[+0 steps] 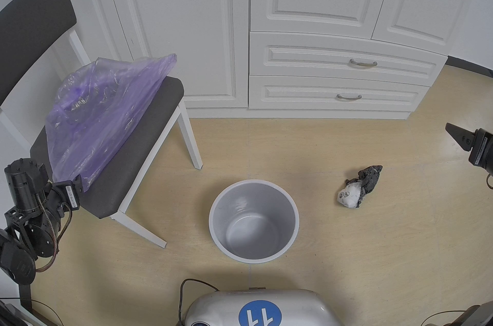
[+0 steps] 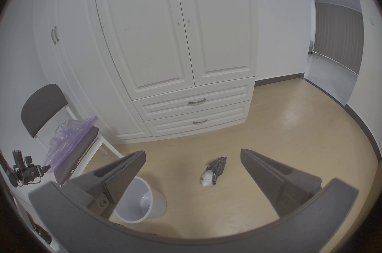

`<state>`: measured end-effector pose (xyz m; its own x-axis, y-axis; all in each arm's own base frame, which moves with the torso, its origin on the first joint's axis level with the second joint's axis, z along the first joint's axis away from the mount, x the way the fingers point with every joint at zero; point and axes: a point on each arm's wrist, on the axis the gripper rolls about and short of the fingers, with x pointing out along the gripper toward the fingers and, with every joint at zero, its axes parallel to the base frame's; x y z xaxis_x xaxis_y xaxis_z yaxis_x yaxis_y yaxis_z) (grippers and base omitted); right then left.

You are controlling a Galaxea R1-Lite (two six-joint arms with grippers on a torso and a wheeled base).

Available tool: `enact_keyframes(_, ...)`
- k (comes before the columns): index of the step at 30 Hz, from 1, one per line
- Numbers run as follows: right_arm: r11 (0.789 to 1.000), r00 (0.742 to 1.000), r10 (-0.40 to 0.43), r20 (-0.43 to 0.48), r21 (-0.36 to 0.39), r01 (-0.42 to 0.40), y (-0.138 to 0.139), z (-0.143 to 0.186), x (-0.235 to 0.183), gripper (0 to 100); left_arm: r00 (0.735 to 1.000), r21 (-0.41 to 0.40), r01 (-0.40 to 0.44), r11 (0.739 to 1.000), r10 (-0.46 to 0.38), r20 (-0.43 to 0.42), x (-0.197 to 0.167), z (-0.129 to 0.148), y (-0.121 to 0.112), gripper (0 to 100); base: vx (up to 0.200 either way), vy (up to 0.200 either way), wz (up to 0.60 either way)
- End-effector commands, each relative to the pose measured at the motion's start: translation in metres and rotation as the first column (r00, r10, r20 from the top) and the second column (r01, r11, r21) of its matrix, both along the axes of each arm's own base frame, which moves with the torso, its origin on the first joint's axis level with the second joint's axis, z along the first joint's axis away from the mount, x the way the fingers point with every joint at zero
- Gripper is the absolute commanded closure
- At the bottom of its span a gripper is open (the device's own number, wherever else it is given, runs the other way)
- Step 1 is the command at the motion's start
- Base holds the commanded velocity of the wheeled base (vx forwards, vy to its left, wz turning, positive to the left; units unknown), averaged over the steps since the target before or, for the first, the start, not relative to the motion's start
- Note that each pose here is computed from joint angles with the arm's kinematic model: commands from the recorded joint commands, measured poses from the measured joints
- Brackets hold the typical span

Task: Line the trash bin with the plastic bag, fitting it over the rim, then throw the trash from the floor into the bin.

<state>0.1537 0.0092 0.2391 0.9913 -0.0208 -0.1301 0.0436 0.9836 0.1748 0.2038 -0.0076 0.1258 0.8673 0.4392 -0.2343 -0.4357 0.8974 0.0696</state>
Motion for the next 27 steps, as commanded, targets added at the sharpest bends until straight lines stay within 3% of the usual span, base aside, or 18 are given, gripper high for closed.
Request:
enact_keyframes(1, 0.999, 0.999, 0.042, -0.004, -0.001, -0.042, 0.006, -0.002, -0.002, 0, 1.0, -0.001, -0.012, 1.0, 0.012, -0.002, 0.001, -0.001, 0.002, 0, 0.0, 0.0, 0.0)
enact_keyframes(10, 0.993, 0.993, 0.115, -0.018, -0.004, -0.115, 0.017, -0.007, -0.007, 0, 1.0, 0.001, -0.014, 1.0, 0.014, 0.02, -0.002, 0.004, 0.003, 0, 0.0, 0.0, 0.0)
enact_keyframes(11, 0.993, 0.993, 0.115, -0.019, -0.004, -0.115, 0.017, -0.008, -0.007, 0, 1.0, 0.001, -0.014, 1.0, 0.014, 0.02, -0.002, 0.004, 0.003, 100, 0.0, 0.0, 0.0)
enact_keyframes(18, 0.99, 0.989, 0.136, -0.055, -0.027, -0.138, 0.021, -0.016, -0.004, 0, 0.999, 0.022, -0.011, 1.0, 0.009, 0.048, -0.002, 0.007, 0.003, 100, 0.0, 0.0, 0.0)
enact_keyframes(27, 0.987, 0.988, 0.15, -0.032, -0.049, -0.151, 0.023, -0.021, -0.005, 0, 0.995, 0.055, 0.025, 0.998, -0.03, 0.095, -0.007, 0.012, -0.003, 100, 0.0, 0.0, 0.0)
